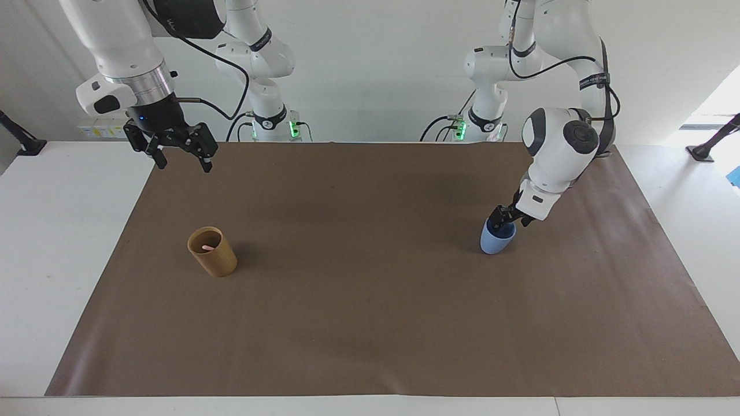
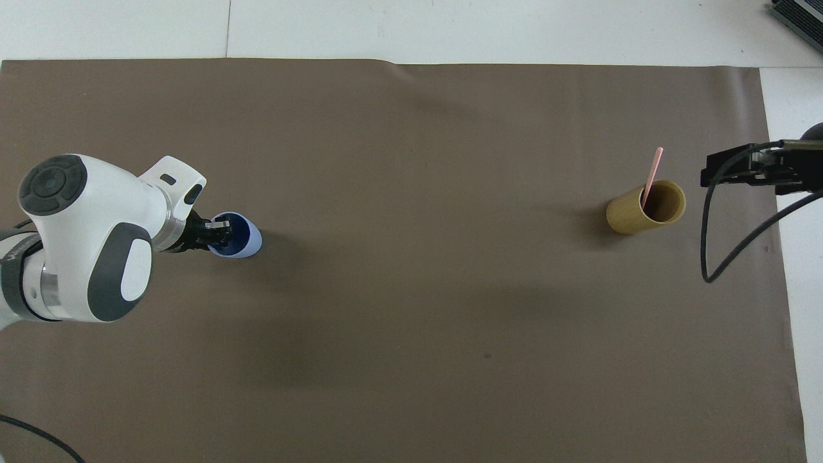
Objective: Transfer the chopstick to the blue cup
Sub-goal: 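Carry the blue cup toward the table center and release it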
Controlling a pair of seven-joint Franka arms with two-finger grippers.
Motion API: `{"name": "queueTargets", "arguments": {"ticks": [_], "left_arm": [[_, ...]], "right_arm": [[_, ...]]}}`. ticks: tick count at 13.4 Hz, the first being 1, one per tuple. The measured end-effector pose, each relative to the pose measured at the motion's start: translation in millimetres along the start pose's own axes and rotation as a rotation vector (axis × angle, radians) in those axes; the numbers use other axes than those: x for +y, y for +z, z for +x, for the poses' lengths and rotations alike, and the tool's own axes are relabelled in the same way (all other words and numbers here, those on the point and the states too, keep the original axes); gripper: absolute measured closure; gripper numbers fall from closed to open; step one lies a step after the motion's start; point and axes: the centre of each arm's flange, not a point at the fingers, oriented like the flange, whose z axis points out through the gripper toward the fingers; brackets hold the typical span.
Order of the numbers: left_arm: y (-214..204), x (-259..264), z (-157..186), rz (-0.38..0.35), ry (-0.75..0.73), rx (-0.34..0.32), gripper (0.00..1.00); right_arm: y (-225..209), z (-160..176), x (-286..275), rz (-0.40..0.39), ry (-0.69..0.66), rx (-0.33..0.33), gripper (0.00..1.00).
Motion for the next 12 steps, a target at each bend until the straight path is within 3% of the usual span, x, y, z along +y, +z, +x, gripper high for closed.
{"name": "queueTargets", "arguments": {"ticks": [1, 2, 5, 7, 10, 12], "left_arm": [[-1, 0, 0, -0.001, 0.007, 0.004, 0.92], [-2, 1, 1, -0.002, 0.014, 0.008, 0.96], [-24, 5, 10, -0.016, 0.023, 0.05, 0.96], [-65, 16, 14, -0.02, 0.041, 0.059, 0.96], [-138, 62, -12, 0.003, 0.127, -0.003, 0.96], [-154, 113, -41, 0.012, 0.168, -0.007, 0.96]], "right_arm": [[1, 0, 0, 0.0, 0.0, -0.002, 0.0], [1, -1, 0, 0.0, 0.0, -0.003, 0.0], [3, -4, 1, -0.001, 0.001, -0.009, 0.0], [3, -6, 1, -0.002, 0.001, -0.01, 0.0], [3, -6, 2, -0.002, 0.001, -0.012, 0.0], [3, -7, 2, -0.002, 0.001, -0.012, 0.0]]}}
